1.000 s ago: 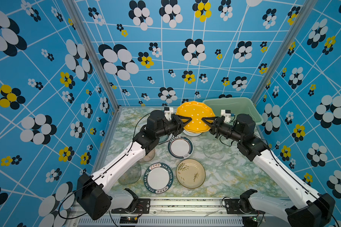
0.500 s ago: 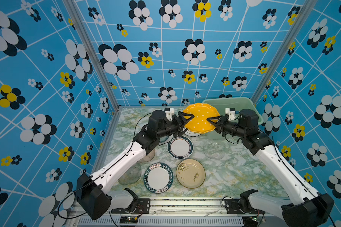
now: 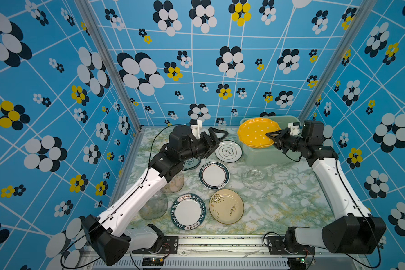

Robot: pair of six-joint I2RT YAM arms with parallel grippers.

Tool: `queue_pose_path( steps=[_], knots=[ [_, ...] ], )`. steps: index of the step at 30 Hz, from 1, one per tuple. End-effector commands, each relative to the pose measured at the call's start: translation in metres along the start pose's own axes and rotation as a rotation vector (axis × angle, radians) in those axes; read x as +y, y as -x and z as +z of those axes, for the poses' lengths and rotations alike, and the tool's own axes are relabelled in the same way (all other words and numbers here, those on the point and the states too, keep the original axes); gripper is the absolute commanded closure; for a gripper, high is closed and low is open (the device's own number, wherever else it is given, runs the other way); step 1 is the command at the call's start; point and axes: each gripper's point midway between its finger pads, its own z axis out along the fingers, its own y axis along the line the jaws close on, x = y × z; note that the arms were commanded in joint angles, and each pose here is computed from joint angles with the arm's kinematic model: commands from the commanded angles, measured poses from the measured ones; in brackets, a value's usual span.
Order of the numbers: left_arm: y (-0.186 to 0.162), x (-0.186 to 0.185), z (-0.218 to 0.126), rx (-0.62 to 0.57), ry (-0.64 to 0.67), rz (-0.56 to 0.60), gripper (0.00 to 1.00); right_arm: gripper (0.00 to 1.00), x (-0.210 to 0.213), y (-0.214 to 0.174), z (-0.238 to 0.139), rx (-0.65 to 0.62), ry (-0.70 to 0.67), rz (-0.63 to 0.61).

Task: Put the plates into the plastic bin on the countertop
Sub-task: 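Release the left gripper and lower the plate into the bin with the right gripper, then push the yellow plate into the bin with the right gripper while the left hovers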

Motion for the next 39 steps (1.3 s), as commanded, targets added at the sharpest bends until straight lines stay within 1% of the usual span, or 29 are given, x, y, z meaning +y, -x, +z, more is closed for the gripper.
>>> queue_pose_path(
  steps=[1,3,6,7,10,14,20,31,39],
  knots=[
    [0.005,0.0,-0.004,0.002,0.028,0.098,0.05,1.0,0.038,0.017,-0.016,-0.007,0.102,-0.178],
    [0.005,0.002,-0.005,0.003,0.036,0.106,0.05,1.0,0.031,0.028,-0.015,-0.013,0.066,-0.204],
    [0.004,0.009,-0.003,0.01,0.05,0.106,0.05,1.0,0.013,0.042,-0.011,-0.011,-0.022,-0.258],
    [0.004,0.012,-0.002,0.012,0.053,0.104,0.05,1.0,0.017,0.049,-0.012,-0.021,-0.034,-0.302],
    [0.004,0.019,0.001,0.014,0.06,0.093,0.04,1.0,0.009,0.06,-0.005,-0.017,-0.085,-0.361],
    [0.005,0.025,0.009,0.024,0.059,0.08,0.04,1.0,0.004,0.072,0.006,-0.015,-0.103,-0.422],
    [0.008,0.028,0.015,0.033,0.047,0.066,0.04,1.0,-0.019,0.087,0.023,0.002,-0.178,-0.492],
    [0.016,0.042,0.009,0.019,0.066,0.044,0.03,1.0,-0.049,0.106,0.049,0.029,-0.246,-0.501],
    [0.016,0.051,0.01,0.025,0.079,0.028,0.03,1.0,-0.074,0.114,0.063,0.075,-0.329,-0.501]
  ],
)
